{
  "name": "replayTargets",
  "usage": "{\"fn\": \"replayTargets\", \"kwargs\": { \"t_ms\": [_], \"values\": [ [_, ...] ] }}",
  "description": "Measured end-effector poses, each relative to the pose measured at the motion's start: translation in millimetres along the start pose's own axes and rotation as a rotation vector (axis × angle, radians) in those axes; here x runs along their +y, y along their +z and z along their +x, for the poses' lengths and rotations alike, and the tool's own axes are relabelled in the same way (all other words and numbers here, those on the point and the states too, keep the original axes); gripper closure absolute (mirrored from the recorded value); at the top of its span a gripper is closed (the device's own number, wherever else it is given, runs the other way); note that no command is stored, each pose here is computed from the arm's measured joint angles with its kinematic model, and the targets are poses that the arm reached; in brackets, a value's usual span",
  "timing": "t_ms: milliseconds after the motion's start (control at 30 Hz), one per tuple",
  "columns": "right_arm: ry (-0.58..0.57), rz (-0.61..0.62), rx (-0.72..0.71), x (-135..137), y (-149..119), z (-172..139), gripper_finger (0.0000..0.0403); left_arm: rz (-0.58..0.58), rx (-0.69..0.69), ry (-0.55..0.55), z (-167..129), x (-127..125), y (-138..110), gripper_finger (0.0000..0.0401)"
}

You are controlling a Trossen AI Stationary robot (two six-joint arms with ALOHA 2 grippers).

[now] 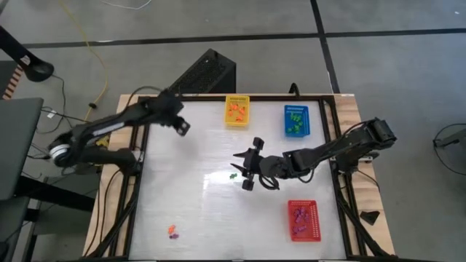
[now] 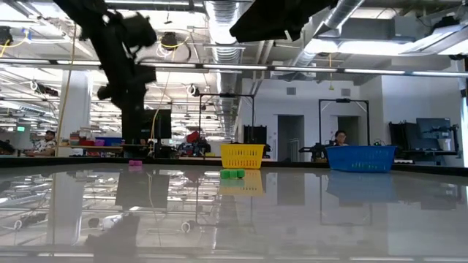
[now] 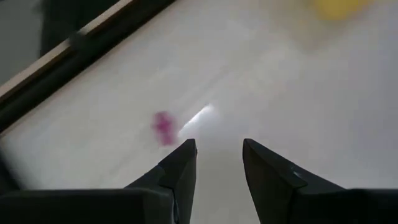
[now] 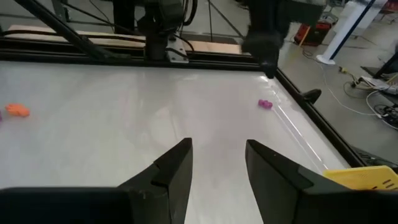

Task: Sort Halloween decoration
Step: Put the violet skeleton toy into the red bin

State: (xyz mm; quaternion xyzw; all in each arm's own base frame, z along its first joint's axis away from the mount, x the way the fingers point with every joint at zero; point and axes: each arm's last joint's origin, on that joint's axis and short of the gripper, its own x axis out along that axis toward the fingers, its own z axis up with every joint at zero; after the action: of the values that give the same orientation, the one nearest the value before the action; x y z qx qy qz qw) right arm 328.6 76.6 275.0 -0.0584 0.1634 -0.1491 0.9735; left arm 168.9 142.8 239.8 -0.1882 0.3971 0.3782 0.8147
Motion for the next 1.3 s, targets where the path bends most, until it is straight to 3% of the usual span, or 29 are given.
{"fn": "replayTargets", "kwargs": {
  "t_ms": [100, 333, 500, 633, 833, 1067, 1300],
  "values": [
    [0.004, -0.011, 0.012, 1, -1, -1, 0.0225, -0.069, 0.075, 0.046, 21, 21, 7, 0.0282],
    [-0.003, -0.073, 0.041, -1, -4, 0, 0.0225, -0.116, 0.216, 0.022, 56, 47, 4, 0.0282],
    [-0.017, -0.081, 0.048, -5, -5, 3, 0.0225, -0.105, 0.332, -0.179, 52, 37, -6, 0.0282],
    [-0.024, -0.063, 0.086, -8, -9, 4, 0.0225, 0.004, 0.491, -0.423, 28, 4, -27, 0.0282],
    [-0.031, -0.058, 0.112, -9, -12, 4, 0.0225, 0.205, 0.548, -0.493, -11, -68, -70, 0.0283],
    [-0.030, -0.040, 0.078, -9, -8, 5, 0.0225, 0.608, 0.421, -0.837, -67, -163, -134, 0.0283],
    [-0.037, -0.040, 0.063, -12, -6, 6, 0.0225, 0.826, 0.166, -1.053, -120, -211, -204, 0.0283]
  ]
}}
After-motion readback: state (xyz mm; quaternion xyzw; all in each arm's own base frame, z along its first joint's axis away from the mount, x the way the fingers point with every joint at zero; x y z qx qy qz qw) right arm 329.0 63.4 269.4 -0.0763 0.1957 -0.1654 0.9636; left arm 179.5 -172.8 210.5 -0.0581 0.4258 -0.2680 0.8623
